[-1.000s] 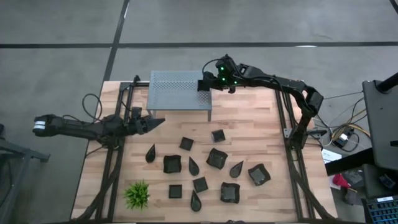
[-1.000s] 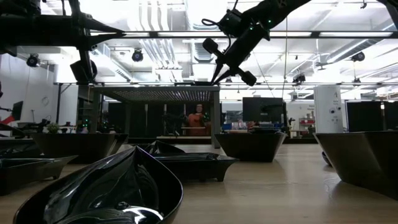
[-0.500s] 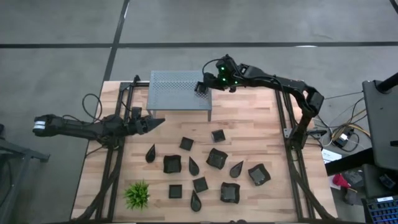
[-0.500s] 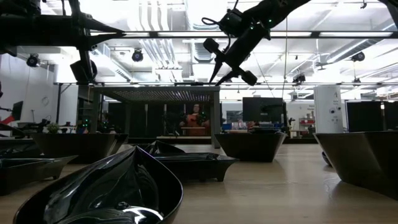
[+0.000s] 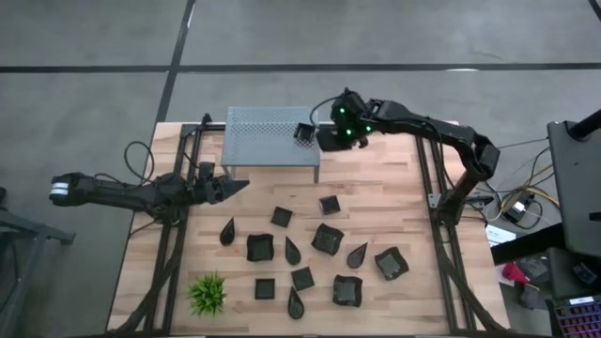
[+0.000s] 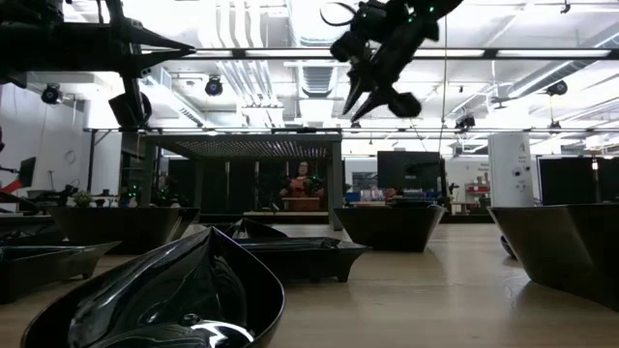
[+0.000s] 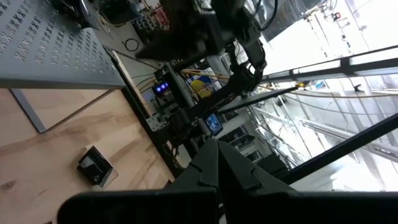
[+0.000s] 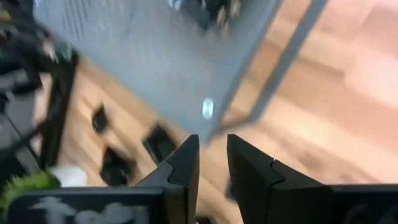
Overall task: Pick & Place Mini shaped plates
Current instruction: Stack the square plate on top of the other square plate on the shelf
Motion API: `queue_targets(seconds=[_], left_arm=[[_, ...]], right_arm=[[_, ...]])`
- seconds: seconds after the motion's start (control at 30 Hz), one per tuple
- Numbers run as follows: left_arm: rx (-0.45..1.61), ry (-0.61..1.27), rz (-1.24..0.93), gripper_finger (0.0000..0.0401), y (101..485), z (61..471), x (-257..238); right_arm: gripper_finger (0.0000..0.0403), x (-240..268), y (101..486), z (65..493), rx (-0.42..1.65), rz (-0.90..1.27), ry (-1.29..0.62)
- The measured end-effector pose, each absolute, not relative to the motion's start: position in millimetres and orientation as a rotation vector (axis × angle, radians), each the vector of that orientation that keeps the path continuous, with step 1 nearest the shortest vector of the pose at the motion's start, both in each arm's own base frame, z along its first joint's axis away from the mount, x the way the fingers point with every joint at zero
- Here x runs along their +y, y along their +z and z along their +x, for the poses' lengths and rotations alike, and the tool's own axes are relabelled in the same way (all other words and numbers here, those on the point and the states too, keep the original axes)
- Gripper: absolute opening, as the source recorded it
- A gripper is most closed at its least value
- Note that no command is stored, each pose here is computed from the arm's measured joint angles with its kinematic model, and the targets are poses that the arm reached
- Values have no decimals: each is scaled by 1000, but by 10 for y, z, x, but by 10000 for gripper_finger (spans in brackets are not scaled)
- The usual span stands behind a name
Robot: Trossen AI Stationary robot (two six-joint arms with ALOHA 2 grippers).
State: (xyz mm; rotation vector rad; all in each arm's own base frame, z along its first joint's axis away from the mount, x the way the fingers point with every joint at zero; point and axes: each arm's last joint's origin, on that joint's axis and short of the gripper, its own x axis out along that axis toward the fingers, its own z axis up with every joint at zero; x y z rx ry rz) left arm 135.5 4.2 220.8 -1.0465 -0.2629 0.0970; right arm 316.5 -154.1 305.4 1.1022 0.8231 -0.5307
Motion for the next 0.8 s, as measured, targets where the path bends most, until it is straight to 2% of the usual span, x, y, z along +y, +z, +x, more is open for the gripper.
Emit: queue_targets(seconds=[0.33, 0.8], left_arm=[[-264, 98, -1048, 0, 2209, 1355, 43], [-264, 98, -1047, 0, 2209, 1355, 43]], right_arm=[[85, -1061, 2980, 3194, 1017, 1025, -460], [95, -597, 2535, 3163, 1221, 1034, -470]])
